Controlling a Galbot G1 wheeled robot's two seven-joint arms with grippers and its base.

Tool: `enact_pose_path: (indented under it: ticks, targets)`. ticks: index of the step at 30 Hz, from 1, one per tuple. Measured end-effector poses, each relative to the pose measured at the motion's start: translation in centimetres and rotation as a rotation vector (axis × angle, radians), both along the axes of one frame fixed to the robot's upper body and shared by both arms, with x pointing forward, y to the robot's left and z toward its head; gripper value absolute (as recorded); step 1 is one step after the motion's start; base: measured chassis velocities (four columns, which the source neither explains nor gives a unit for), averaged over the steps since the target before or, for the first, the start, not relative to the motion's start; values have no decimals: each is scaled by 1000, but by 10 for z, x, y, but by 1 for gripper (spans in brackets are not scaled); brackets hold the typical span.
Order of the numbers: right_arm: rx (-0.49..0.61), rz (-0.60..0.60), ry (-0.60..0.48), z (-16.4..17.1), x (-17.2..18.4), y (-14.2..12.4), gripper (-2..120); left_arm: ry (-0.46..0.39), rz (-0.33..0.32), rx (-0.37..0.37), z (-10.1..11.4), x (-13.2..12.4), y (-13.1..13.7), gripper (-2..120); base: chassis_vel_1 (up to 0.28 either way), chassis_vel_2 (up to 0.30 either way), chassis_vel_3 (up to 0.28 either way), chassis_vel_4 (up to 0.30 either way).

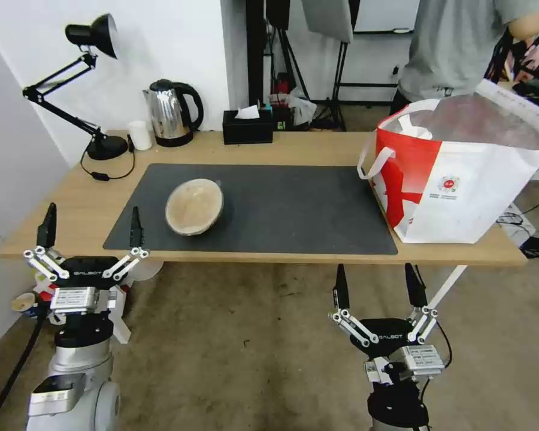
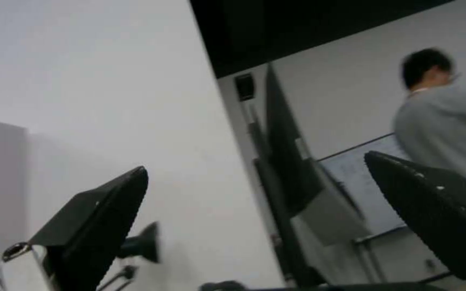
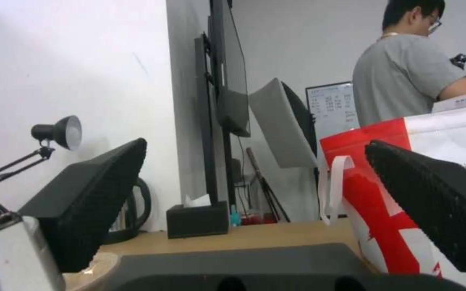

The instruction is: Pick up the trash from the table and place it into the takeout bag.

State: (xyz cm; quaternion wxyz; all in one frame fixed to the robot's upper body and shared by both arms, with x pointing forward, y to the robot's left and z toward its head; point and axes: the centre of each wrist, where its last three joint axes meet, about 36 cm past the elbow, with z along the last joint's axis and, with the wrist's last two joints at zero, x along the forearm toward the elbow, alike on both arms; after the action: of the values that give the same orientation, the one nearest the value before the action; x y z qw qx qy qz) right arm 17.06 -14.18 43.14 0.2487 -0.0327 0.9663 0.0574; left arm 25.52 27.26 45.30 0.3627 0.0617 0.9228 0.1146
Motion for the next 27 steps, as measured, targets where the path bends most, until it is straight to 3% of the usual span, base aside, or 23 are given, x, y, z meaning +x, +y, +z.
enact_pose_path:
  ticks: [2, 11, 22, 27]
  targets:
    - [0, 0, 0, 0, 0, 0, 100, 23, -40, 14, 1, 2, 1, 100, 0, 0, 0, 0]
    - [0, 0, 0, 0, 0, 0, 100, 57, -94, 29, -3, 13, 6, 100, 0, 0, 0, 0]
    - [0, 0, 0, 0, 0, 0, 100, 58, -104, 23, 0, 23, 10, 100, 0, 0, 0, 0]
    - [0, 0, 0, 0, 0, 0, 100, 66, -106, 74, 11, 25, 28, 100, 0, 0, 0, 0]
